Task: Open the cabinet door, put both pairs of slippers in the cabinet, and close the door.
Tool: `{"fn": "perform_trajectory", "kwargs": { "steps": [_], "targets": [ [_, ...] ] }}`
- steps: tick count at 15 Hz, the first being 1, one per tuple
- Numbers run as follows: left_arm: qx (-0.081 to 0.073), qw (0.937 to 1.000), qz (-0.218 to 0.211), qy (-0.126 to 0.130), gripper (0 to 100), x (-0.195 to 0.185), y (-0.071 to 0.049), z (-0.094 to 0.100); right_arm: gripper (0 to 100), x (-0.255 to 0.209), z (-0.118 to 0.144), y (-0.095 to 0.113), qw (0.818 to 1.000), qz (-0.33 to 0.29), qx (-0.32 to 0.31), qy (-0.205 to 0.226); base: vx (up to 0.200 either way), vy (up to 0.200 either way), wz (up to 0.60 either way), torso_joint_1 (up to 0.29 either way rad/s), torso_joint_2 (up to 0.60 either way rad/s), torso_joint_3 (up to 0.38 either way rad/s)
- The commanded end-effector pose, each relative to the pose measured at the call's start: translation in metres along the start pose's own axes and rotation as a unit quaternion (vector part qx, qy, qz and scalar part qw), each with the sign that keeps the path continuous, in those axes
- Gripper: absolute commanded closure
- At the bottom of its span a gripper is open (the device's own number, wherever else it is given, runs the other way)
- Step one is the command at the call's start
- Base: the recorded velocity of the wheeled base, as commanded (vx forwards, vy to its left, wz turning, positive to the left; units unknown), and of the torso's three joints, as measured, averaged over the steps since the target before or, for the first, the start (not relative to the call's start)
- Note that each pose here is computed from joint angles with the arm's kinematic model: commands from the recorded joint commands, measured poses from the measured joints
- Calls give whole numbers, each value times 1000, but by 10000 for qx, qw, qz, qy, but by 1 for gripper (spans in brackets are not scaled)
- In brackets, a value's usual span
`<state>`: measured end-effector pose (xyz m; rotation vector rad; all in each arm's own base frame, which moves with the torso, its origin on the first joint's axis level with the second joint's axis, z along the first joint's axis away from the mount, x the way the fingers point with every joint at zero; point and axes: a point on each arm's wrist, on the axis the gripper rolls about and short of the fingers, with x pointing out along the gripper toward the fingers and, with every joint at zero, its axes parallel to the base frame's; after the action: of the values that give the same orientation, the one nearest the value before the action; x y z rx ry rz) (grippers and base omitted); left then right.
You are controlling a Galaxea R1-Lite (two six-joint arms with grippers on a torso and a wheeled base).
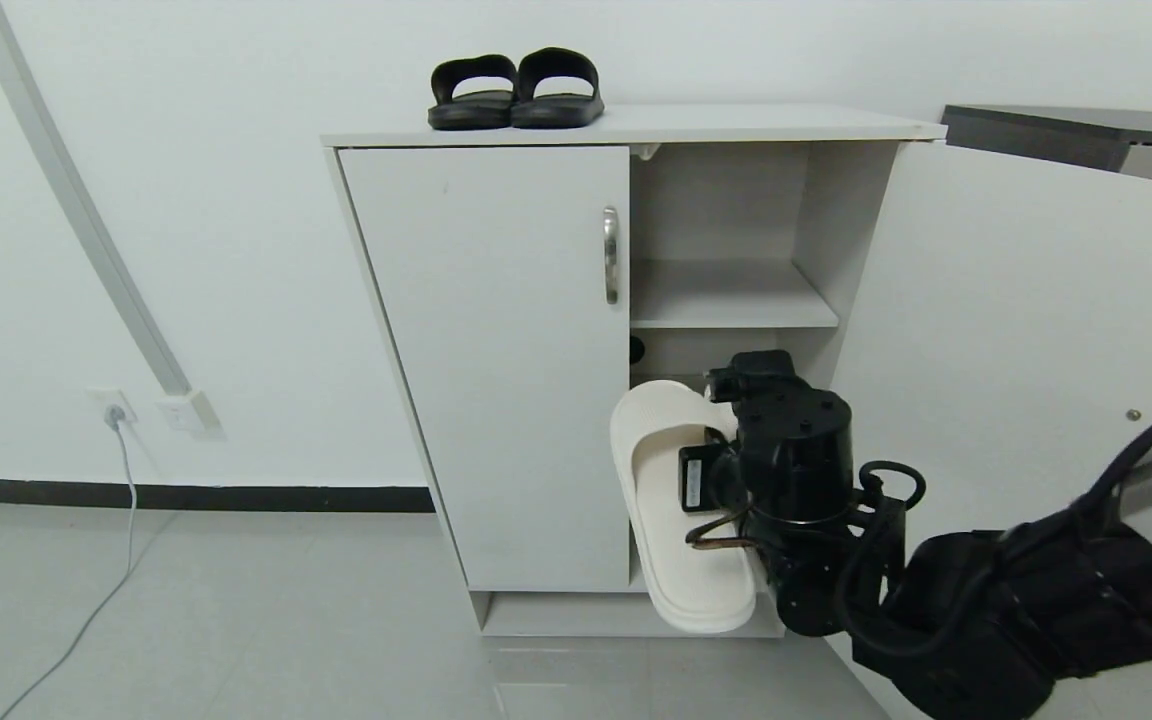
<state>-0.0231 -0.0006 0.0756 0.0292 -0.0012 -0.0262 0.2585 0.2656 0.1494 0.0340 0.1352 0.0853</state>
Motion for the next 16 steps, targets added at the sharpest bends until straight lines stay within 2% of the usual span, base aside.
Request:
{"fn": "perform_trajectory", "kwargs": {
  "steps": [1, 2, 8, 16],
  "targets": [
    [0, 10000, 0, 12, 100, 0, 0, 0, 100, 22, -15, 5, 9997, -236, -33, 79, 0, 0, 0, 0, 0, 0],
    [0, 10000, 0, 12, 100, 0, 0, 0, 100, 28, -21, 1, 9993, -344, -58, 129, 0, 0, 0, 0, 0, 0],
    [0, 10000, 0, 12, 100, 0, 0, 0, 100, 33, -26, -5, 9988, -455, -65, 197, 0, -200, 0, 2, 3, 2],
    [0, 10000, 0, 12, 100, 0, 0, 0, 100, 30, -42, 2, 9988, -296, -193, 340, 0, 0, 0, 0, 0, 0]
  ]
}}
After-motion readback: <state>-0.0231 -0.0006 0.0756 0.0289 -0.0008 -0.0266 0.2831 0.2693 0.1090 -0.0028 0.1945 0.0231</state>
